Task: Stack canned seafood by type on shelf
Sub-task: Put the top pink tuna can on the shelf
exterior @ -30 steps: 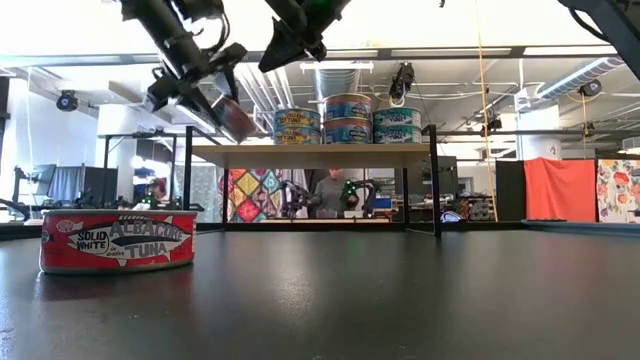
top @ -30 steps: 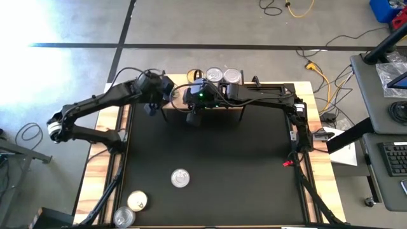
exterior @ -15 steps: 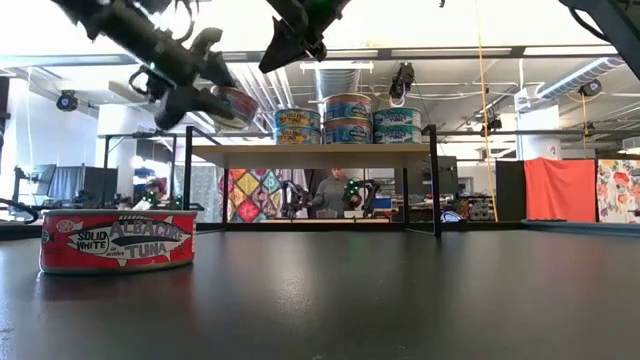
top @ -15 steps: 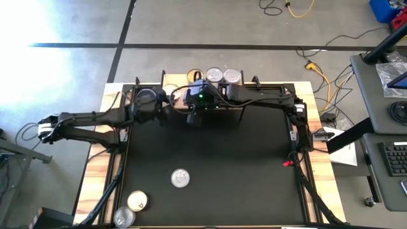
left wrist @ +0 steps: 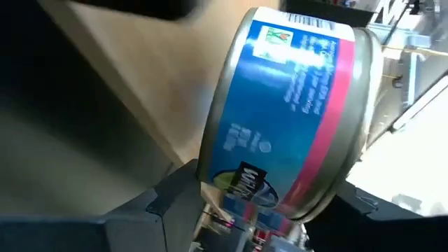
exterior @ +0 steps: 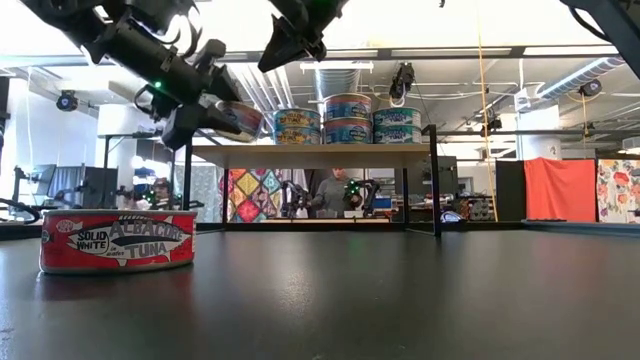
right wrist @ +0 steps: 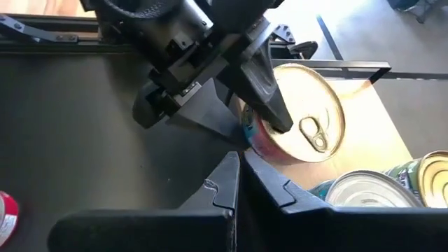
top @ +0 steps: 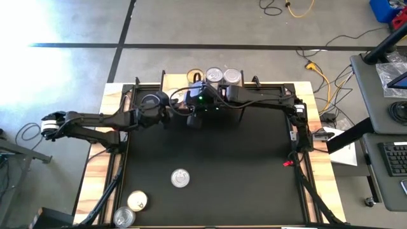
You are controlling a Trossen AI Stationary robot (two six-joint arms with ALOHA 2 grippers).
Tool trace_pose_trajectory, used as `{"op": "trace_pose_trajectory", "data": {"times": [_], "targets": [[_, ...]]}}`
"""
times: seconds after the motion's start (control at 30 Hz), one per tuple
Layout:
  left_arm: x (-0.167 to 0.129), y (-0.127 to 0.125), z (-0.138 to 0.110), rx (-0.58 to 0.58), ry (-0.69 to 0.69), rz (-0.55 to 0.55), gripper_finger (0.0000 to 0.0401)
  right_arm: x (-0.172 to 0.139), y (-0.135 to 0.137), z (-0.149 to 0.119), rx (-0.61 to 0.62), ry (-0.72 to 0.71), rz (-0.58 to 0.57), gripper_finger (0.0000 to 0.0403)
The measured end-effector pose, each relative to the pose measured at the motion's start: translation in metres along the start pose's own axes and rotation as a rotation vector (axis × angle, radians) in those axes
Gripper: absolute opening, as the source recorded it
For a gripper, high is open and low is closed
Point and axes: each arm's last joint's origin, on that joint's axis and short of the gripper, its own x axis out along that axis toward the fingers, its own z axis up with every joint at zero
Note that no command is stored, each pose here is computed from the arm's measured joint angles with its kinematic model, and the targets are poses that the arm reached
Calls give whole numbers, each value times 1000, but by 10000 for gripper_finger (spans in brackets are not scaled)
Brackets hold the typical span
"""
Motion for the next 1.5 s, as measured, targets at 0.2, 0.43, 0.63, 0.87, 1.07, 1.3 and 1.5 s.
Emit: {"op": "trace_pose_trajectory", "data": {"times": [0.2,0.43,0.63,0.87,1.07,1.3,1.5], "targets": [[0,2,-1,5,40,28,235,0,4,0,-5,8,8,13],[-2,1,-3,44,121,50,282,0,4,0,11,7,5,13],[-9,-5,-1,159,145,22,303,0,4,-1,34,13,6,13],[-30,-23,-6,482,208,102,291,-7,7,0,40,24,7,13],[-50,-63,-20,1002,224,338,258,-22,7,8,42,-31,-7,13],[-34,-96,-25,1309,207,418,200,-27,4,10,80,-36,-52,13],[-12,-102,-16,1389,371,449,138,-47,20,16,48,-2,-72,13]]}}
